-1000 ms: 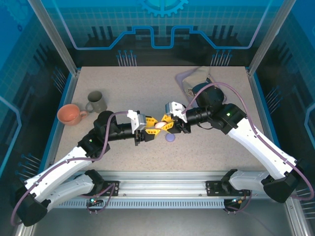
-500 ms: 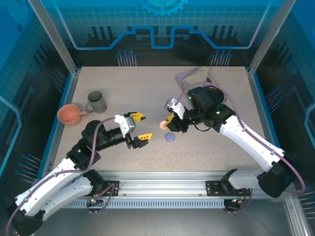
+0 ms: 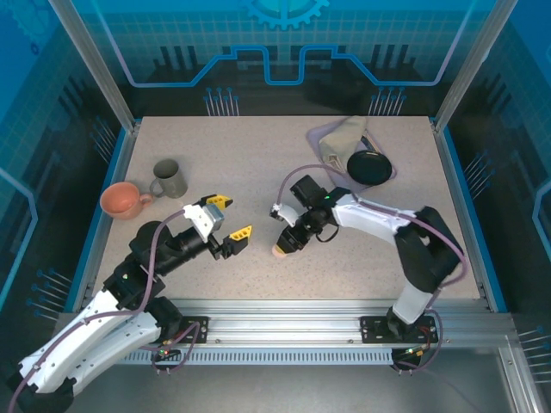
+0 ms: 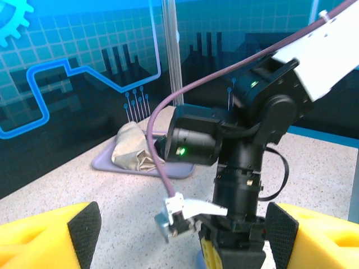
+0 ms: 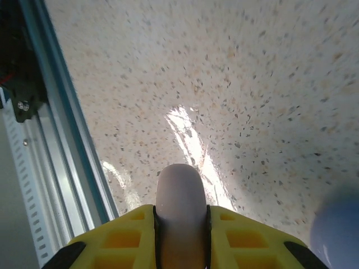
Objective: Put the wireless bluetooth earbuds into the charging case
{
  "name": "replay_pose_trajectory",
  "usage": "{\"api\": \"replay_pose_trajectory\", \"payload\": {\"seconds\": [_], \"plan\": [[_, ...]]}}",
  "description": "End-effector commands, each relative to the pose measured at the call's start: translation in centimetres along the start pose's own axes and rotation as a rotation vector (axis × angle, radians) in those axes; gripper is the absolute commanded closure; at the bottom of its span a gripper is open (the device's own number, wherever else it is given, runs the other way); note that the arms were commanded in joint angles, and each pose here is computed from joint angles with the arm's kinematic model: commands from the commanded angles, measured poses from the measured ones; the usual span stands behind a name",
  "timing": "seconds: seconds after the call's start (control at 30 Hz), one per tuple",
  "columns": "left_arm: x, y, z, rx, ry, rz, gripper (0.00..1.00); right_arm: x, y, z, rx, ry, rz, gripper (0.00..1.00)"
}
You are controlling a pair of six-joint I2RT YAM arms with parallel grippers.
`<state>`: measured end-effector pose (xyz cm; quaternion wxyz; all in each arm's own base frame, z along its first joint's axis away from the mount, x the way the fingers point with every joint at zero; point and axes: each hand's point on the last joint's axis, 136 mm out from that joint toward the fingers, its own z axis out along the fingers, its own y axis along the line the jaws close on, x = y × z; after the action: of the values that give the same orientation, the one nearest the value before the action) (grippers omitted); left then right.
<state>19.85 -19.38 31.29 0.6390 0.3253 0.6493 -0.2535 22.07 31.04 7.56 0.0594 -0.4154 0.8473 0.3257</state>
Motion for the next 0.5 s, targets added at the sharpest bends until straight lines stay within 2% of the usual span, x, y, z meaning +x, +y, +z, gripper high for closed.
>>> {"api": "replay_pose_trajectory", "payload": {"seconds": [0.0, 0.3, 0.47], "plan": [[0.6, 0.3, 0.0, -0.022, 0.015, 0.017, 0.2, -0.7, 1.4, 1.6, -0.085, 0.044, -0.019, 0.78], [0.8, 0.1, 0.3, -0.009, 0.02, 0.014, 0.2, -0.5, 1.2, 4.2, -0.132, 0.142, -0.008, 0.76], [0.9, 0.1, 0.5, -0.005, 0.025, 0.016, 0.2, -0.2, 0.6, 4.7, -0.124, 0.18, -0.003, 0.7]]}}
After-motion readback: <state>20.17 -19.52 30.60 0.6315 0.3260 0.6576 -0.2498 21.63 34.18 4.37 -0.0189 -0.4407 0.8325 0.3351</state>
